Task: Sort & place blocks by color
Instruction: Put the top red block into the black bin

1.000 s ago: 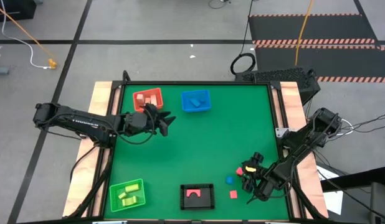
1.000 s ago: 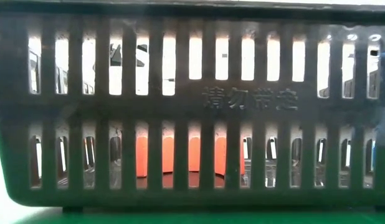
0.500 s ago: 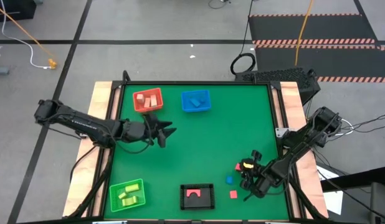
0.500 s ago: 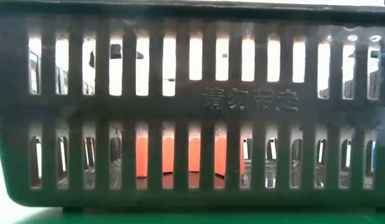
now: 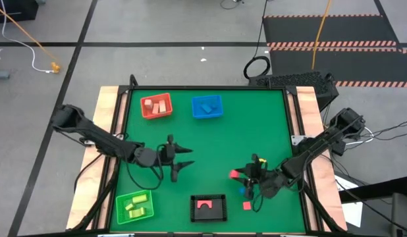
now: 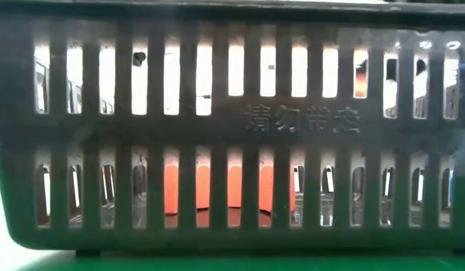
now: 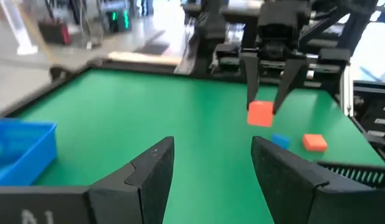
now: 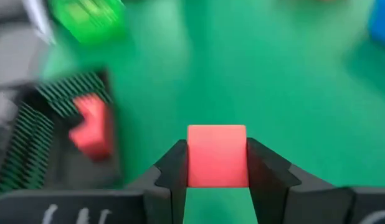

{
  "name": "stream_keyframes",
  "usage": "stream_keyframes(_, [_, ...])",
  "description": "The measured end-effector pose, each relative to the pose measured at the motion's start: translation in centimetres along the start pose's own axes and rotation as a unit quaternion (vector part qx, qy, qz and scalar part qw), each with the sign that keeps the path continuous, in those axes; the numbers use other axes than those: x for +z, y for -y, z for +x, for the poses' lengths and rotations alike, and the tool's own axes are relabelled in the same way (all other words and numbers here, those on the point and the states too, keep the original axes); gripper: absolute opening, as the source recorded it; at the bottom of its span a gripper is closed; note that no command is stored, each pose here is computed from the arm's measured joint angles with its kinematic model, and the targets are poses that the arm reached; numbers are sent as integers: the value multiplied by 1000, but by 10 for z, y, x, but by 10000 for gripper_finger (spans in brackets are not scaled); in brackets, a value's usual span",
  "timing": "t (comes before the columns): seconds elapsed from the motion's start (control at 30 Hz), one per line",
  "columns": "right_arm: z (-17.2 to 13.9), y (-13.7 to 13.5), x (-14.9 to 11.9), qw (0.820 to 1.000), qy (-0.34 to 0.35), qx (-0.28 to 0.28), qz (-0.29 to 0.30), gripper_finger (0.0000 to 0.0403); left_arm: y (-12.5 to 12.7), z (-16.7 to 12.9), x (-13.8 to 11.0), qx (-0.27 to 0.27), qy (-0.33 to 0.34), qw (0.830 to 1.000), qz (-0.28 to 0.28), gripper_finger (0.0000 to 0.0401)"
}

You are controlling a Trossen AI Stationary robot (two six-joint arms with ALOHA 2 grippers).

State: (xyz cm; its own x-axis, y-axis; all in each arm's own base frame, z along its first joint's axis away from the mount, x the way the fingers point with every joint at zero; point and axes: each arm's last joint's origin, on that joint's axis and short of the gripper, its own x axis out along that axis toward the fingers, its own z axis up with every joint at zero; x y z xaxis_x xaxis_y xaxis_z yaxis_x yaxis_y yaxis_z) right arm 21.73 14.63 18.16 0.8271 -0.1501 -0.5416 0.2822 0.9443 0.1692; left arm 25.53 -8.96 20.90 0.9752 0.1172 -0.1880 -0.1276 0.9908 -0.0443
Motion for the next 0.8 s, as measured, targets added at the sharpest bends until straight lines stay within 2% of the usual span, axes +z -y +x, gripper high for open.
stream_keyframes(0.17, [6,-9,32,992,99,72,-40,110,8,18,-8,-5,61,998,15,214])
stream_keyframes(0.33, [8,-13,54,971,190,109,-96,110,14,30,-16,-8,102,995,3,214])
stream_keyframes(0.43, [15,-16,59,950,232,132,-160,110,20,41,-18,-13,119,993,-19,214])
stream_keyframes(0.5, [21,-17,58,932,247,137,-227,110,24,47,-16,-16,121,992,-44,214])
stream_keyframes(0.63, [30,-17,52,893,252,100,-359,110,28,53,-10,-46,125,984,-118,214])
stream_keyframes(0.8, [30,-18,55,860,275,88,-420,110,33,52,-10,-123,107,968,-193,214])
